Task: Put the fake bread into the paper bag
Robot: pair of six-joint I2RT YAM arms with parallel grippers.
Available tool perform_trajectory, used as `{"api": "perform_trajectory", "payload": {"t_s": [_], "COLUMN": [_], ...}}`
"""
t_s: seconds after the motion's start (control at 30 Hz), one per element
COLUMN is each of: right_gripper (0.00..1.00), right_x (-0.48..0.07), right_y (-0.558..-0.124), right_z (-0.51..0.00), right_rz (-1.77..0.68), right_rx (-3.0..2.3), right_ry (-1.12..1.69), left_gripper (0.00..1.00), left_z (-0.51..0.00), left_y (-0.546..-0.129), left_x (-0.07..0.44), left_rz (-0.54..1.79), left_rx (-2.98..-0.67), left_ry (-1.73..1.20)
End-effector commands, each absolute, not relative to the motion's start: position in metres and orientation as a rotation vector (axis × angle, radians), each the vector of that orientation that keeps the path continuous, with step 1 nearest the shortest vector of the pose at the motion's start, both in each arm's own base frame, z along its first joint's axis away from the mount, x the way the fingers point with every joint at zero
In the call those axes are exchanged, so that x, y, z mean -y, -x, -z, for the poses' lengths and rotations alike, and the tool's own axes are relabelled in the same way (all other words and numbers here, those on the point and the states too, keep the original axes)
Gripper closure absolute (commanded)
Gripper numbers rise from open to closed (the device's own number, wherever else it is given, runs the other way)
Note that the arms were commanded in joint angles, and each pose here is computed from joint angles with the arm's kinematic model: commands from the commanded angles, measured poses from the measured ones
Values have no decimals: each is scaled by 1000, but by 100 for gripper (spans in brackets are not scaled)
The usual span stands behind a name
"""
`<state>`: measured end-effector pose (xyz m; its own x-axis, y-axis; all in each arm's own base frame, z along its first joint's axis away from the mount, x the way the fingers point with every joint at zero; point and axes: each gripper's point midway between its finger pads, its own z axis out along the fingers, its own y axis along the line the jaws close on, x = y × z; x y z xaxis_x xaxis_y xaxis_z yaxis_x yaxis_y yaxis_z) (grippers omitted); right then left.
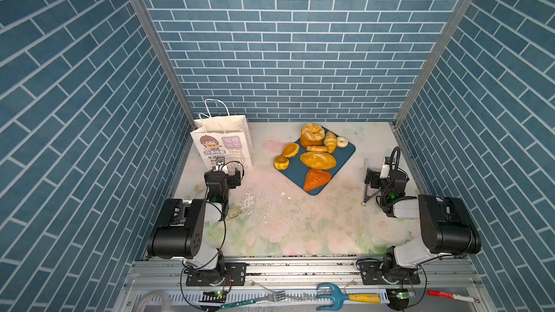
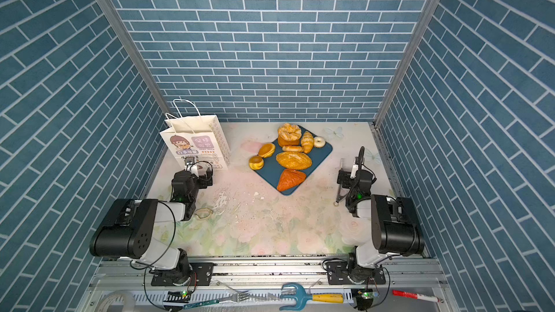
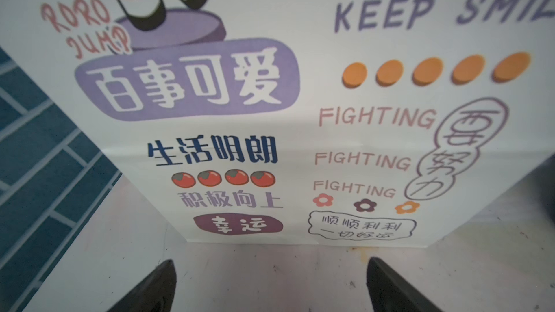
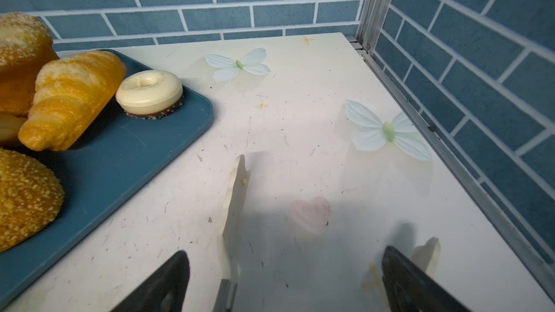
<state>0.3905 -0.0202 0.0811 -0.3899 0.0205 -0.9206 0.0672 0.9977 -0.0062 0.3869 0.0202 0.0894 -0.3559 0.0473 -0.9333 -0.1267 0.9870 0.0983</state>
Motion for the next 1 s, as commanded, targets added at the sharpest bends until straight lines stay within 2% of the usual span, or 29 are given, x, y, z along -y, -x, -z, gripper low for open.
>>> {"api": "perform_trajectory", "payload": {"t_s": [0.0, 0.97], "right_gripper": [1, 2], "right_x": [19, 19], "right_y": [-395, -395], "right_z": [-88, -89], "right_rz": [48, 46], "right_rx": [-1949, -1945], "right_ry": [-42, -45], "left_gripper": [0, 0], "left_z": [-95, -96], "left_y": [-392, -391], "left_x": [-18, -18], "left_rz": [-180, -180], "left_rx": [-1910, -1909], "left_ry": [51, 53]}}
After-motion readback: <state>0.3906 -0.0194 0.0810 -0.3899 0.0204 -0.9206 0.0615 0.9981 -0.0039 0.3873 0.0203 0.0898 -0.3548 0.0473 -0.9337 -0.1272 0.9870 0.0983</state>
